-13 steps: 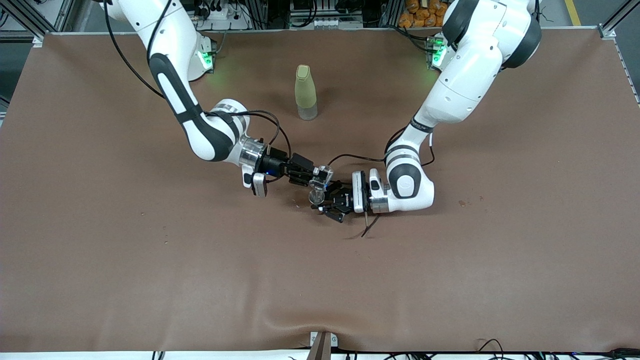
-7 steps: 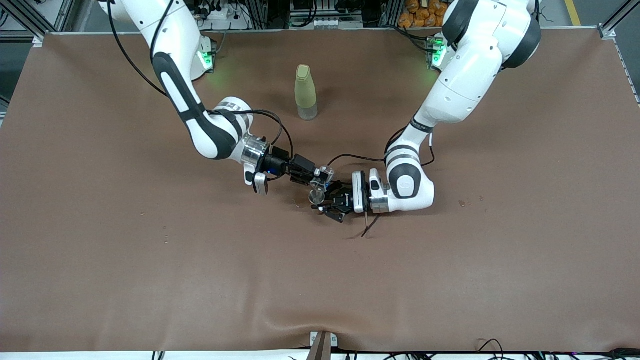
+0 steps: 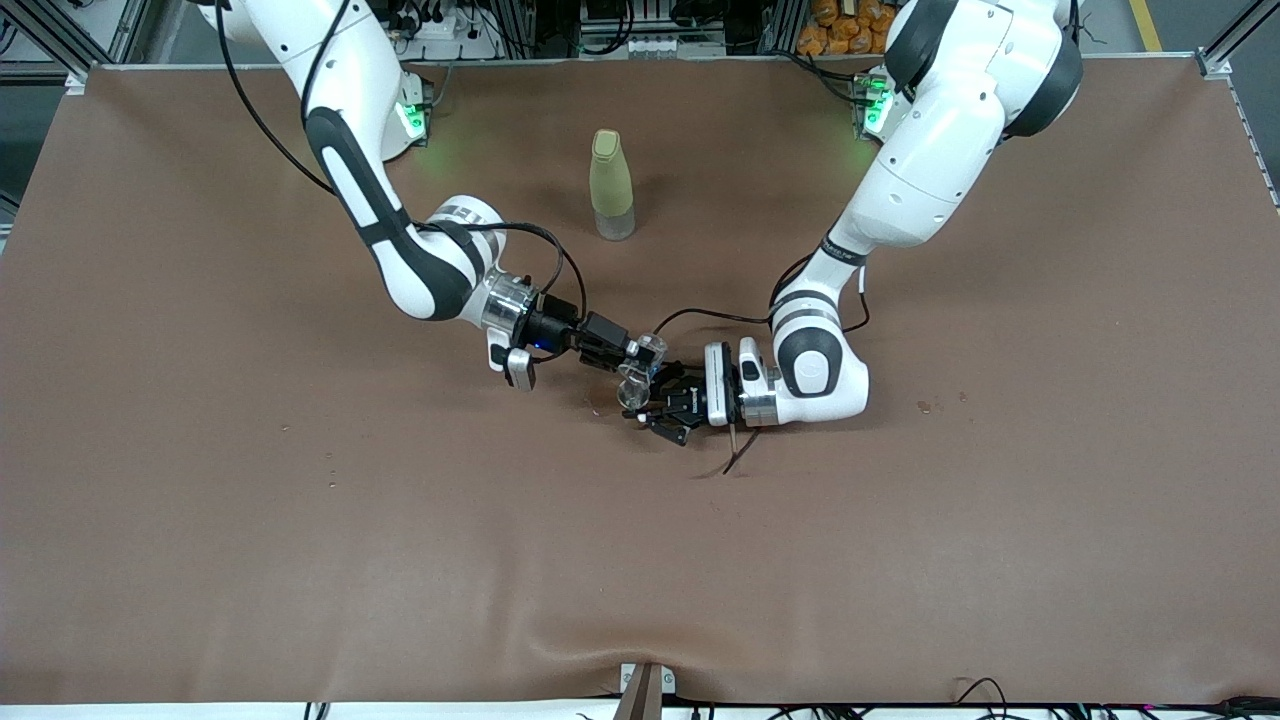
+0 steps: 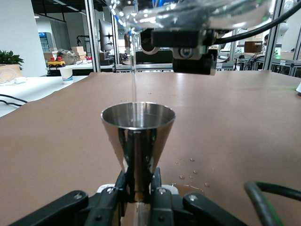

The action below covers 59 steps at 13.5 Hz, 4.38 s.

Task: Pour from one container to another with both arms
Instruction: 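Tilt the beaker with the right gripper, pouring liquid into the jigger, then turn the beaker upright and draw both grippers apart, then set the beaker down with the right gripper while the left gripper sets the jigger down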

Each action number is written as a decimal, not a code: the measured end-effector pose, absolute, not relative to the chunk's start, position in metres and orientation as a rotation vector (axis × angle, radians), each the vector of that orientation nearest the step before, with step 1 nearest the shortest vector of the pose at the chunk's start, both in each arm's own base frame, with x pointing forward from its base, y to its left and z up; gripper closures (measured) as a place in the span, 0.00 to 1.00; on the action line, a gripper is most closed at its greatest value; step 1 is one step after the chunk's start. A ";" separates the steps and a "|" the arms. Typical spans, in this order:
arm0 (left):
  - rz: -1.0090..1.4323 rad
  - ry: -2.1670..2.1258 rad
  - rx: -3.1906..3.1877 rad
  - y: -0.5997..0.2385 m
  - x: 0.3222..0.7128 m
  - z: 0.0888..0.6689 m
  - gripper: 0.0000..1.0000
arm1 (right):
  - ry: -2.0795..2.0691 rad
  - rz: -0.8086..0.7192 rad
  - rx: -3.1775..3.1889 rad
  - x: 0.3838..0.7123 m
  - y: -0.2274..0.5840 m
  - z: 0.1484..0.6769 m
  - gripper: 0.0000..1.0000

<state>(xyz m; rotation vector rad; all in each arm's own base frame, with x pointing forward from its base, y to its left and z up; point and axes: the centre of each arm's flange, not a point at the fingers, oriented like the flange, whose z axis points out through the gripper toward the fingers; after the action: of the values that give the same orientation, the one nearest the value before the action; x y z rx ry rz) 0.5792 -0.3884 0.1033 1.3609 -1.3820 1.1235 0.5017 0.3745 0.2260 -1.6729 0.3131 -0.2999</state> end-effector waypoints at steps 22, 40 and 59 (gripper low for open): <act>1.124 -1.386 1.371 -0.387 0.580 0.103 0.79 | 0.566 -0.103 -1.634 0.507 0.374 0.217 0.50; 1.137 -1.439 1.411 -0.324 0.614 0.113 0.79 | -0.044 -0.332 -1.754 0.602 0.209 0.240 0.50; 0.977 -1.357 1.412 0.022 0.583 0.141 0.79 | -1.250 -0.947 -1.516 0.532 -0.200 0.156 0.50</act>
<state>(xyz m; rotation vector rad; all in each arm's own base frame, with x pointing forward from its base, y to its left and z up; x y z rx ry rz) 0.5834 0.0223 0.1408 1.4124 -1.3570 0.9770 0.5319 -0.2003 0.1559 -1.5162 -1.2502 -0.9466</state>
